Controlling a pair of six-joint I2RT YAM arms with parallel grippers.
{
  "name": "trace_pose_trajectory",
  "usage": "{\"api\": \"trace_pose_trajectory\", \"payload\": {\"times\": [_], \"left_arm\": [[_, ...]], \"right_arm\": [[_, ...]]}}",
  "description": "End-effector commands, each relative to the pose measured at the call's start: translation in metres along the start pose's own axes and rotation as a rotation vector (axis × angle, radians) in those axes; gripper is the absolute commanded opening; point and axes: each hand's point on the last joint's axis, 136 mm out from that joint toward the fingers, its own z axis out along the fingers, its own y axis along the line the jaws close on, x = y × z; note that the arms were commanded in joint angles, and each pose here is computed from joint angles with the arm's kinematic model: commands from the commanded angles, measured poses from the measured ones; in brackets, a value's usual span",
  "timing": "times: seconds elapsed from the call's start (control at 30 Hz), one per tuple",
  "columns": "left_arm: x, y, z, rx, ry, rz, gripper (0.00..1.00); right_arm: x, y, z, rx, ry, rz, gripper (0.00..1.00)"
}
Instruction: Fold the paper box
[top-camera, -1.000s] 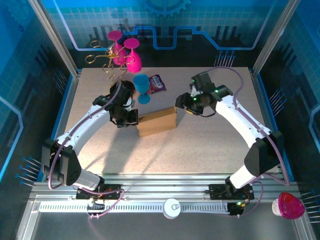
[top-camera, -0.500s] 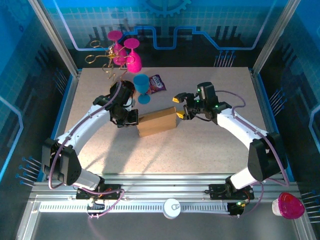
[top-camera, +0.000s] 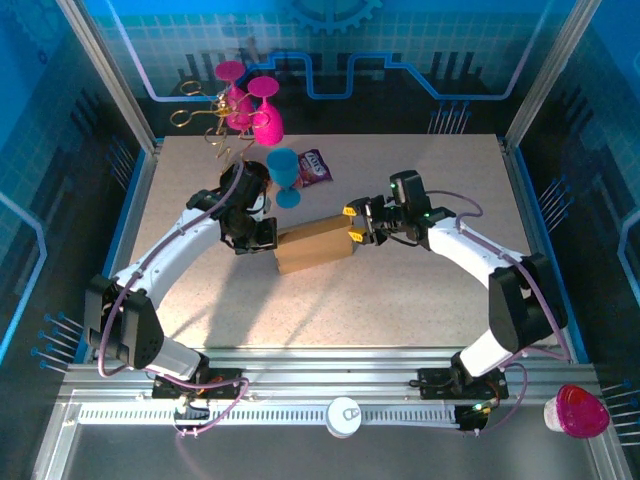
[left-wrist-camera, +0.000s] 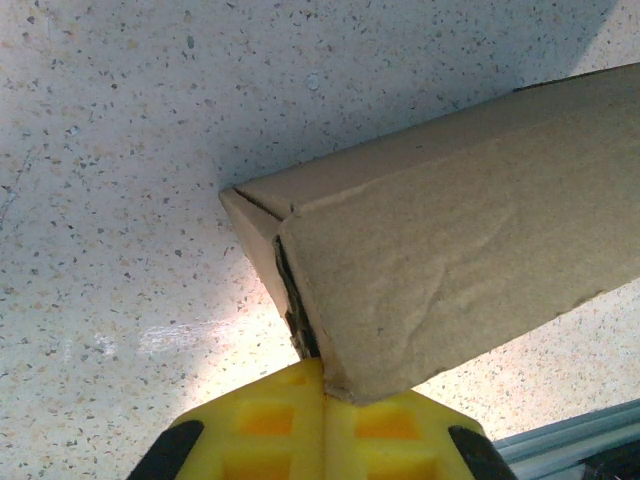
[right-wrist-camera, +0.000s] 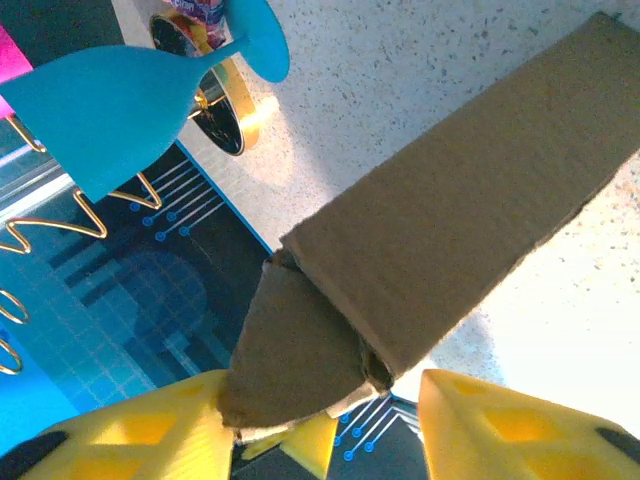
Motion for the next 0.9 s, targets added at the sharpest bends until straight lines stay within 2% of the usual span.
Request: {"api": "trace_pose_trajectory", "payload": {"times": [0.0, 0.03, 0.1, 0.2, 0.3, 0.5, 0.7, 0.87], "left_arm": [[0.003, 0.003, 0.001, -0.028, 0.030, -0.001, 0.08], [0.003, 0.002, -0.001, -0.022, 0.028, -0.005, 0.11], [0.003, -0.003, -0.007, 0.000, 0.021, -0.017, 0.28], [0.001, -0.011, -0.020, 0.042, 0.005, -0.045, 0.46], [-0.007, -0.019, -0.038, 0.134, -0.024, -0.127, 0.52], [-0.022, -0.017, -0.046, 0.358, -0.053, -0.370, 0.55], [-0.019, -0.014, -0.024, 0.396, -0.015, -0.430, 0.52], [-0.016, -0.006, -0.008, 0.374, 0.002, -0.444, 0.43]], "right_arm": [[-0.005, -0.015, 0.006, 0.035, 0.001, 0.019, 0.43], [-0.006, -0.016, 0.006, 0.037, -0.004, 0.017, 0.41], [-0.008, -0.021, 0.007, 0.049, -0.010, 0.020, 0.38], [-0.011, -0.026, 0.008, 0.060, -0.016, 0.023, 0.36], [-0.013, -0.028, 0.009, 0.065, -0.019, 0.024, 0.31], [-0.015, -0.030, 0.011, 0.073, -0.023, 0.025, 0.25], [-0.016, -0.029, 0.013, 0.073, -0.018, 0.023, 0.24], [-0.016, -0.032, 0.013, 0.082, -0.015, 0.023, 0.22]]}}
